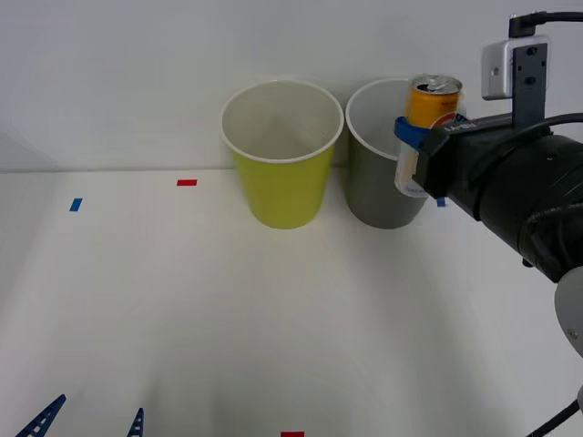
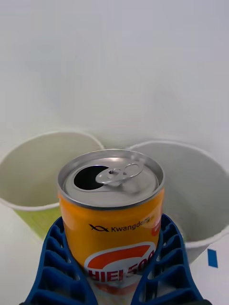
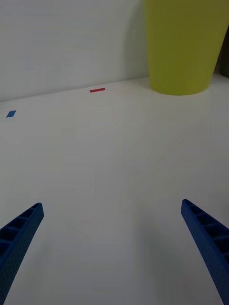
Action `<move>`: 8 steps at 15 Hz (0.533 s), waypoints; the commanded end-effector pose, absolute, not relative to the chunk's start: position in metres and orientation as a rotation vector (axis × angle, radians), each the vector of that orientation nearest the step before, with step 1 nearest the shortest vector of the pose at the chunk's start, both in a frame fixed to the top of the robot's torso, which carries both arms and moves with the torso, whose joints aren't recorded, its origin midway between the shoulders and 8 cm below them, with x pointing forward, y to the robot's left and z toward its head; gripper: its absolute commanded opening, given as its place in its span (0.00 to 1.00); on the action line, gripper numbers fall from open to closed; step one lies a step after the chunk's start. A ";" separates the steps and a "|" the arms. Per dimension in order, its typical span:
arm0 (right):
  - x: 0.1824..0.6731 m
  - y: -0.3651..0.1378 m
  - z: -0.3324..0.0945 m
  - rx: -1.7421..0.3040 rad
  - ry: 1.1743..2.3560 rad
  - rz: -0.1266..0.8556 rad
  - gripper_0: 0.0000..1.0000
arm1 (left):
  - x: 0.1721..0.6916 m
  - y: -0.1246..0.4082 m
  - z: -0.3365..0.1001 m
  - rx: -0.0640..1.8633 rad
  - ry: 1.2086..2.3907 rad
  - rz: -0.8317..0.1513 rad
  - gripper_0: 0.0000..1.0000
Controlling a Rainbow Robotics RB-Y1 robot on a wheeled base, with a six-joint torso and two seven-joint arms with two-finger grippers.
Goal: Put cans in the gray bin and PET bottles in the light green bin.
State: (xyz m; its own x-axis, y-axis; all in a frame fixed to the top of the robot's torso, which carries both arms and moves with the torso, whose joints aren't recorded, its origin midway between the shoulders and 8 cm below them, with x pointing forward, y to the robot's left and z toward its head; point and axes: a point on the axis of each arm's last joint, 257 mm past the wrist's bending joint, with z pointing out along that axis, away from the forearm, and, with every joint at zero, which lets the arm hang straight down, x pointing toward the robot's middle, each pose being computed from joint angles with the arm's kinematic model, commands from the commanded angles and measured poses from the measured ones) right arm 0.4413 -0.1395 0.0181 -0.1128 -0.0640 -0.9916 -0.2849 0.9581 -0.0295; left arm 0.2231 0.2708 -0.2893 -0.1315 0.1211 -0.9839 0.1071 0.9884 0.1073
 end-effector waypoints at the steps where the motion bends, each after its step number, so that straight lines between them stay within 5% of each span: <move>1: 0.459 -0.141 0.034 -0.276 1.661 0.178 0.06 | 0.223 0.271 -0.289 0.172 1.706 0.012 1.00; 8: 0.516 -0.153 0.048 -0.194 1.629 0.203 0.06 | 0.223 0.271 -0.289 0.172 1.706 0.012 1.00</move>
